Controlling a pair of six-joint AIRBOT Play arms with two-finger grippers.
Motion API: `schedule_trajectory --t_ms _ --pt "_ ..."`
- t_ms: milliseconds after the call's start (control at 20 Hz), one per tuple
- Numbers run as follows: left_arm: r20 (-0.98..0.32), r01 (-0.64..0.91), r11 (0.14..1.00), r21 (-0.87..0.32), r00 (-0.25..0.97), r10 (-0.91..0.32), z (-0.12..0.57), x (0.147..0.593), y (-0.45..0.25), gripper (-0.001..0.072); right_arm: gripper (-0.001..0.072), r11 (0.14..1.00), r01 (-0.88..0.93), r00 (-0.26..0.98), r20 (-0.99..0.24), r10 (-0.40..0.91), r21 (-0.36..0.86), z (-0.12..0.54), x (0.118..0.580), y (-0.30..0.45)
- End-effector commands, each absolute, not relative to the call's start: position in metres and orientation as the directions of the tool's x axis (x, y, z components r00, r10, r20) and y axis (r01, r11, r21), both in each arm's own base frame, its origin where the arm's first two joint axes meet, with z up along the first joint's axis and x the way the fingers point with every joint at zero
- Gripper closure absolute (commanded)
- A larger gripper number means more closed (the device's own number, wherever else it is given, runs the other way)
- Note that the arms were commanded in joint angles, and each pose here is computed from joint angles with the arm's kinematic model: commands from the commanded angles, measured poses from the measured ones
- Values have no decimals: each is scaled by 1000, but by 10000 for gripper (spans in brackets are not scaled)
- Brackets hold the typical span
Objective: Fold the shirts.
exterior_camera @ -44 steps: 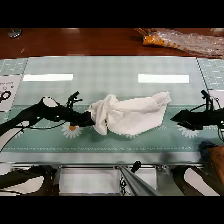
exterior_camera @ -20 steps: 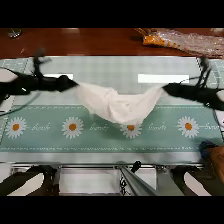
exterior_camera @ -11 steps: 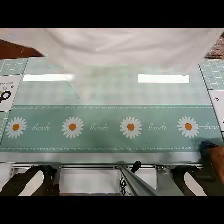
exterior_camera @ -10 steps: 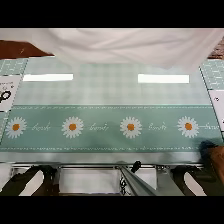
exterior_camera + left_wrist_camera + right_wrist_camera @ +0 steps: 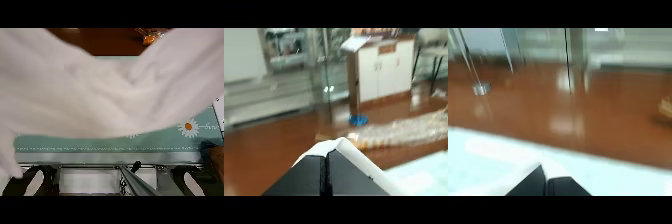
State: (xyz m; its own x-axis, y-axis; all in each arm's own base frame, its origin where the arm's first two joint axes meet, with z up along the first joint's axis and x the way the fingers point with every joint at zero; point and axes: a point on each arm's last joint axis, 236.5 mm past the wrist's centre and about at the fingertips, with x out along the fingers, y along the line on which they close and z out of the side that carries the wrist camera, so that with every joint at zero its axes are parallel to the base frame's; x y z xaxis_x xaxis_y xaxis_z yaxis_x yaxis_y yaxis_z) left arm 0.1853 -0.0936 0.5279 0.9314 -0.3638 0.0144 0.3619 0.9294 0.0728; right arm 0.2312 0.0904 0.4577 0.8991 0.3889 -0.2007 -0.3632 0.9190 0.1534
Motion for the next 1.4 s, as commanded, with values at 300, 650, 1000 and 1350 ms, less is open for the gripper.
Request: schedule_trajectory --t_ms 300,650,1000,1350 --pt "-623 211 970 -120 745 -240 355 180 -56 681 693 967 -144 659 -708 253 212 324 185 57" --pt "-817 116 948 -298 482 -316 207 241 -49 681 693 962 -40 346 -899 268 272 139 244 53" --pt "-734 121 896 -427 533 -421 139 376 -71 680 693 948 48 450 -854 262 316 65 389 43" --pt "-623 80 921 -382 713 -321 113 473 -48 681 693 848 175 640 -712 288 501 21 490 46"
